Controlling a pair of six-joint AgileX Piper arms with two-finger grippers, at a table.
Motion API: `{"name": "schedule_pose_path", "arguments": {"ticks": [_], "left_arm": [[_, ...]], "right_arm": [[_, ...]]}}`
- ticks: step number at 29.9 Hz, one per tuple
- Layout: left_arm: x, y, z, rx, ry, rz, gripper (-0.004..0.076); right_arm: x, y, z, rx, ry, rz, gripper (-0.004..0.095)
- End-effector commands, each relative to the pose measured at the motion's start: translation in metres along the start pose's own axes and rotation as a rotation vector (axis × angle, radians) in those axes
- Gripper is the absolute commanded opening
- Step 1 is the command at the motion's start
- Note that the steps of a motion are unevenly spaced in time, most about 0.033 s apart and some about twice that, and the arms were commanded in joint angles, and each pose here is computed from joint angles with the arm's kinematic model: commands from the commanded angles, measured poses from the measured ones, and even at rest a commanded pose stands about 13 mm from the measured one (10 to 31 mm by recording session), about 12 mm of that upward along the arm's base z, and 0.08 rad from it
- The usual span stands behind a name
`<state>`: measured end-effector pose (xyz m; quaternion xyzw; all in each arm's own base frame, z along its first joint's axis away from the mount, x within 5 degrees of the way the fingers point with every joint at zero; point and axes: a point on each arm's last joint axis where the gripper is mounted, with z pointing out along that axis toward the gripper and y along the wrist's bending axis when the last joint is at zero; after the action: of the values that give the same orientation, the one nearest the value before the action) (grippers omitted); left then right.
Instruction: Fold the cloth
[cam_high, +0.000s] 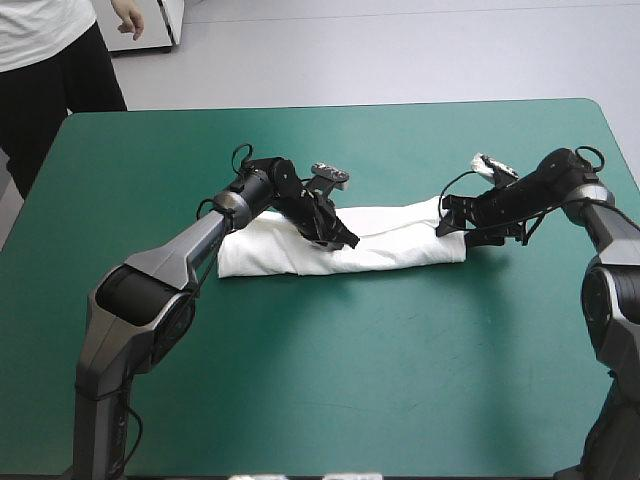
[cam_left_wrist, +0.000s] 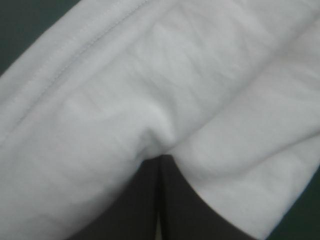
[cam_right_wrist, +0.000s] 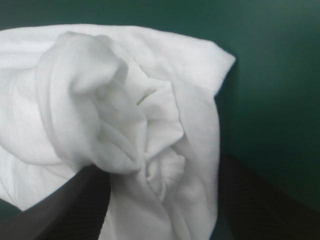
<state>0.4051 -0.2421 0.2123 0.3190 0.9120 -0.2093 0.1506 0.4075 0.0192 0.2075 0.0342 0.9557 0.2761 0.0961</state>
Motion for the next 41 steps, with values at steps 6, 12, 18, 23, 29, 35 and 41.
{"name": "schedule_pose_path", "arguments": {"ticks": [6,12,18,23,29,35,41], "left_arm": [[-0.012,-0.013,-0.026,0.009,-0.086,0.012,-0.001],[-0.011,-0.01,-0.019,0.009,-0.071,0.007,-0.001],[-0.009,-0.009,-0.014,0.01,-0.053,0.007,-0.001],[-0.008,-0.009,-0.014,0.013,-0.04,0.008,-0.001],[-0.008,-0.01,-0.014,0.015,-0.038,0.002,-0.001],[-0.008,-0.01,-0.014,0.018,-0.039,-0.001,-0.001],[-0.012,-0.016,-0.042,-0.014,-0.059,0.046,-0.001]], "right_arm": [[-0.003,0.006,0.004,-0.109,0.012,0.007,0.0511],[-0.003,0.012,0.005,-0.148,0.012,-0.053,0.0041],[-0.008,0.026,-0.004,-0.239,-0.005,-0.07,-0.0009],[-0.018,0.051,-0.038,-0.288,-0.093,-0.137,-0.0013],[-0.019,0.082,-0.08,-0.351,-0.19,-0.215,-0.0013],[-0.014,0.095,-0.1,-0.37,-0.23,-0.25,-0.0013],[-0.013,0.096,-0.1,-0.376,-0.226,-0.25,-0.0013]]}}
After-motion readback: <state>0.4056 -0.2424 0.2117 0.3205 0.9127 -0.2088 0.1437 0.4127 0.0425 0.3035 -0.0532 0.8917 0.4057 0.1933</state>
